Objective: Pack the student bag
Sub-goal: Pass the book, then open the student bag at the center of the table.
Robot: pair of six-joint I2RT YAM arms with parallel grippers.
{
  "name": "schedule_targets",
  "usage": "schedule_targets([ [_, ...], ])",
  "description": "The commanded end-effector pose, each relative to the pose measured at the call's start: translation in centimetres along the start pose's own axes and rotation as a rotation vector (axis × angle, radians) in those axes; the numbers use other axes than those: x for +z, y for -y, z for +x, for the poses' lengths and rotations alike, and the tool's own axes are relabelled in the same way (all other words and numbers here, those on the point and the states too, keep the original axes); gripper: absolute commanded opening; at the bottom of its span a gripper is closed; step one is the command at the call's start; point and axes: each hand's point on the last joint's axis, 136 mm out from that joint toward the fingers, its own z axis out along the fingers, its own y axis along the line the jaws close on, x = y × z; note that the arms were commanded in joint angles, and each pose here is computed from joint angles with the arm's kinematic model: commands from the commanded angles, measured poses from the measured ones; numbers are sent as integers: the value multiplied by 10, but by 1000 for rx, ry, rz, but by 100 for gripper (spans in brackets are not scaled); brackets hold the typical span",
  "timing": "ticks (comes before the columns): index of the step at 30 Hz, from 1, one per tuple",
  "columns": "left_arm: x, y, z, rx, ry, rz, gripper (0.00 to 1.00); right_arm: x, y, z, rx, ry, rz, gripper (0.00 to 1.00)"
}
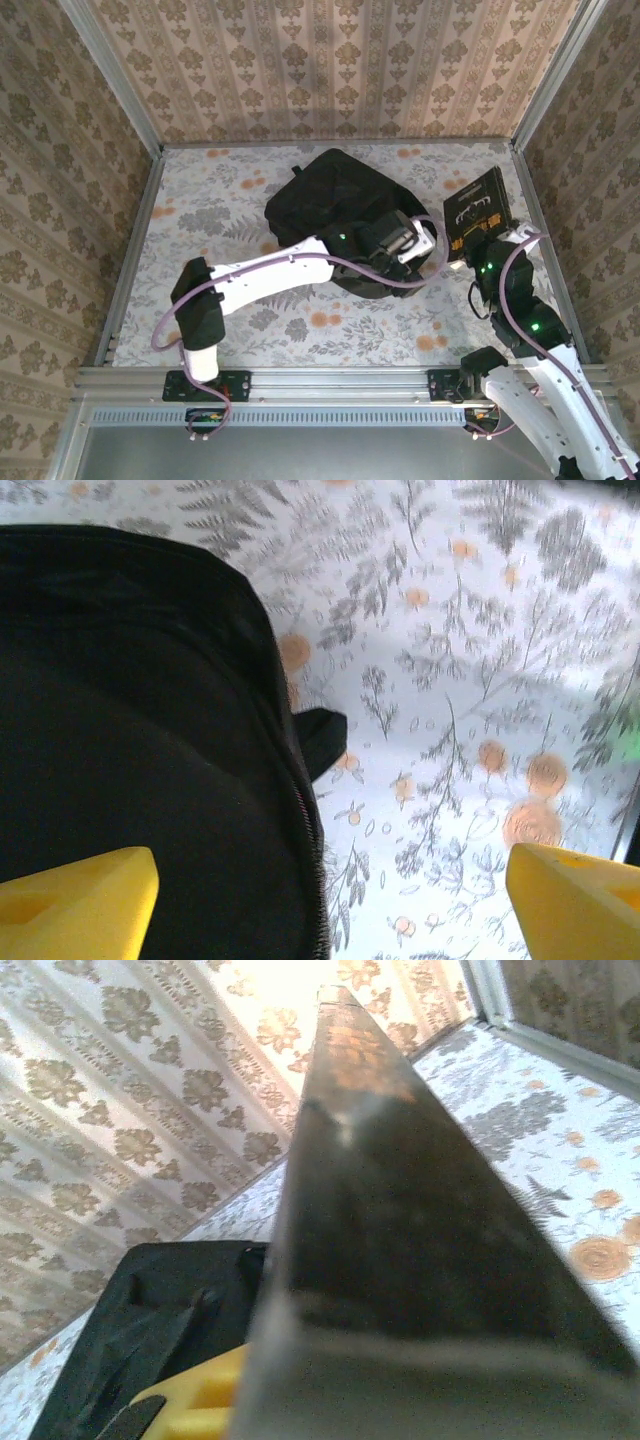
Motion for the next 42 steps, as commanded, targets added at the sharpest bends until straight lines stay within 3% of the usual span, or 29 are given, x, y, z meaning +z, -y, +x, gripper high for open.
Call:
schedule_targets([
  [1, 6, -14, 15, 103, -93, -94, 89, -13, -13, -31, 40, 69, -61, 0],
  [9, 36, -22, 27, 147, -155, -145, 78, -4, -9, -20, 129, 12, -90, 0],
  [12, 44, -23, 34, 148, -172, -158, 68, -3, -6, -18, 144, 3, -92, 0],
  [14, 46, -30, 35, 148, -169, -192, 57, -2, -6, -16, 156, -6, -101, 0],
  [15, 45, -33, 34, 149, -163, -216, 43, -1, -6, -15, 159, -11, -104, 0],
  [16, 44, -38, 32, 148, -155, -241, 21, -2, -7, -14, 164, -14, -109, 0],
  [18, 39, -43, 28, 144, -143, -261, 0, -1, -9, -13, 168, -21, -123, 0],
  [23, 18, -44, 13, 85, -65, -214, 0, 2, -15, -4, 173, -61, -158, 0],
  [30, -34, -75, -1, -176, 102, -117, 0, -2, -25, 0, 145, -94, -217, 0],
  [38, -106, -131, -9, -445, 314, -152, 0, -9, -31, 11, 142, -150, -269, 0],
  [42, -120, -136, -11, -471, 348, -160, 0, -12, -34, 27, 181, -225, -299, 0],
])
